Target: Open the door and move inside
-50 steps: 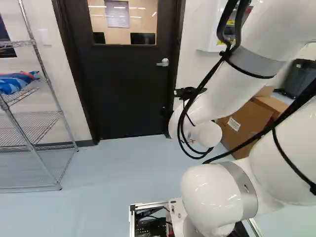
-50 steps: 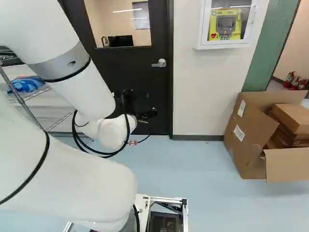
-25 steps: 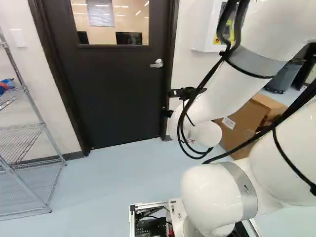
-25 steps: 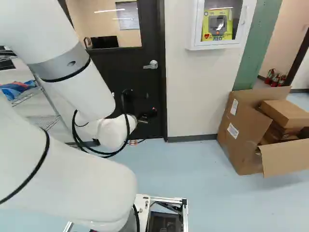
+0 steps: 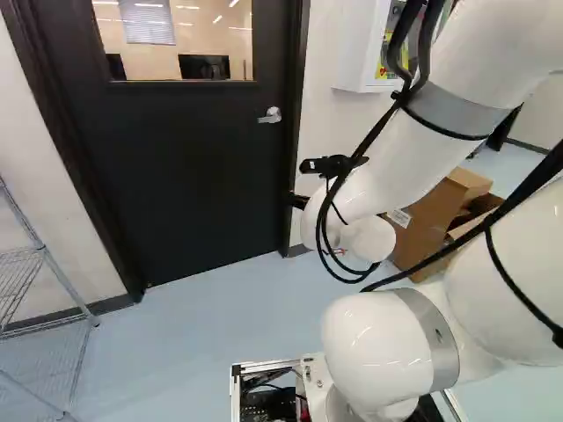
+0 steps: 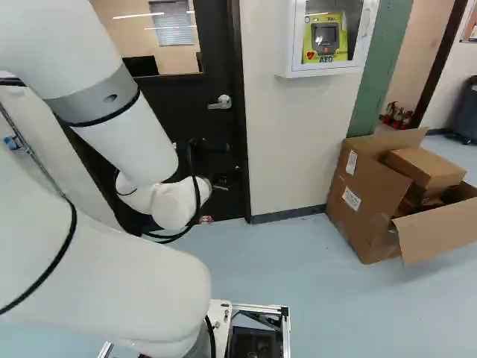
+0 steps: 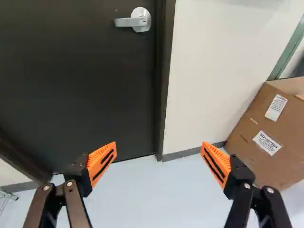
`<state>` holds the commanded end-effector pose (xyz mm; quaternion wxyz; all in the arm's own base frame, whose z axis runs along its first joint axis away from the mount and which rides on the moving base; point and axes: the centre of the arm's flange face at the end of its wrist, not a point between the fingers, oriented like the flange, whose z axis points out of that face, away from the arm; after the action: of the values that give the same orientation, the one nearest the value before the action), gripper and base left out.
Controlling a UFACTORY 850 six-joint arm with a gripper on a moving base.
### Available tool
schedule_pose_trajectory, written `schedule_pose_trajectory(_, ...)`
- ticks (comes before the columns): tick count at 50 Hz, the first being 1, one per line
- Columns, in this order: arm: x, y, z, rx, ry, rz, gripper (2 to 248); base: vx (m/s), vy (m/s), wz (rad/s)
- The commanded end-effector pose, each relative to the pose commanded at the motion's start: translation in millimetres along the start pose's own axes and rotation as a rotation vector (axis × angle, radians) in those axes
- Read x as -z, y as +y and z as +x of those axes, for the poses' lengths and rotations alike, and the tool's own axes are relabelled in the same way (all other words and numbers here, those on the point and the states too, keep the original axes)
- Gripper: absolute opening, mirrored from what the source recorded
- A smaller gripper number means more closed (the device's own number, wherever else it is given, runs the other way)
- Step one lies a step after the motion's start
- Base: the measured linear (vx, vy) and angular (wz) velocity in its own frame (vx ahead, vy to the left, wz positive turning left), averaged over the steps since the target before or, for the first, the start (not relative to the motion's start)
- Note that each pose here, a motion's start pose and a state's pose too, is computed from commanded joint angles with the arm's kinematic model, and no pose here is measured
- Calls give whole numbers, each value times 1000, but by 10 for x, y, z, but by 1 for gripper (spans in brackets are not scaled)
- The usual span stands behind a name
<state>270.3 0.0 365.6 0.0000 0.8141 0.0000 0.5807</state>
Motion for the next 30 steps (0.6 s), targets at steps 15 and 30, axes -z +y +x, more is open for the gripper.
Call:
schedule_pose_trajectory(15, 0, 0, 0, 0, 0, 0, 247, 112, 126, -128)
schedule_pose_trajectory(30, 0, 0, 0, 0, 0, 0, 247, 106, 144, -28)
